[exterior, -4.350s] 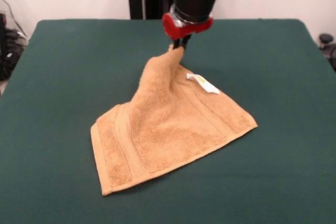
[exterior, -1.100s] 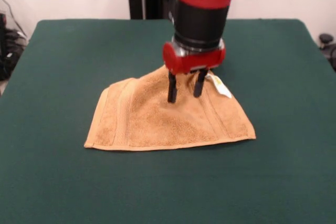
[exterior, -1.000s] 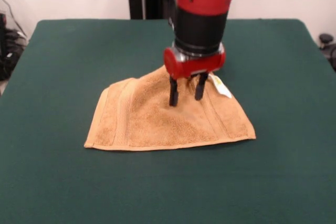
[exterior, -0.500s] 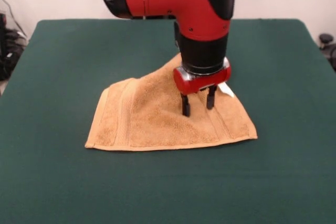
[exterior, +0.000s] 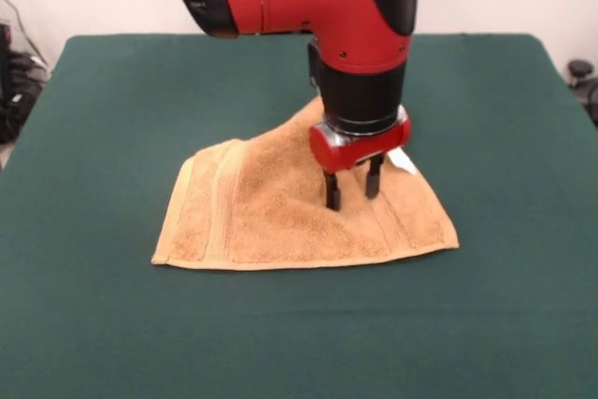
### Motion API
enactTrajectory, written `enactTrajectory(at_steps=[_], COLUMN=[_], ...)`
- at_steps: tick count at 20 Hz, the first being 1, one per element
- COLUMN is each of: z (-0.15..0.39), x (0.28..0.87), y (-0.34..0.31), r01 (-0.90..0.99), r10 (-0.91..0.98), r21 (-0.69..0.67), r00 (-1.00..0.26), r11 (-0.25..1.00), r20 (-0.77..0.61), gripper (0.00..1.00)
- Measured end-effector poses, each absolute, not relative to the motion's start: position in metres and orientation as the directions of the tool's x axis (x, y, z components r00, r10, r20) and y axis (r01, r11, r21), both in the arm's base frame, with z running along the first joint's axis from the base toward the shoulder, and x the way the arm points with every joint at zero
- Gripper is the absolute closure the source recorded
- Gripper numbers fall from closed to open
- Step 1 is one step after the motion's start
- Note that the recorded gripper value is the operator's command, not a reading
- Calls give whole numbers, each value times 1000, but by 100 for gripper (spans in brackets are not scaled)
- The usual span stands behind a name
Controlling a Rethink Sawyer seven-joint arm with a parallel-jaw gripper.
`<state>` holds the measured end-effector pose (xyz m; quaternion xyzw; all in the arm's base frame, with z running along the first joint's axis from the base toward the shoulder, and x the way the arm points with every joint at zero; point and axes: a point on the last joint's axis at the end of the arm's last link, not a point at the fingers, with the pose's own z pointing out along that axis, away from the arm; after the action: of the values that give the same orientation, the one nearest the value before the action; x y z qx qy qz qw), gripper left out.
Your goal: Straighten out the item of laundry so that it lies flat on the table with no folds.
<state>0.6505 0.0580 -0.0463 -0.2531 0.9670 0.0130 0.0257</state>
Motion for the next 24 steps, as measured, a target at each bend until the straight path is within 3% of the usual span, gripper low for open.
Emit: enactTrajectory(at_steps=[24], z=[-46], x=[656], y=[77], r01=[-597], r10=[-598], r21=[-46], r00=[-794], r11=[801], r20=[-112], gripper=[100])
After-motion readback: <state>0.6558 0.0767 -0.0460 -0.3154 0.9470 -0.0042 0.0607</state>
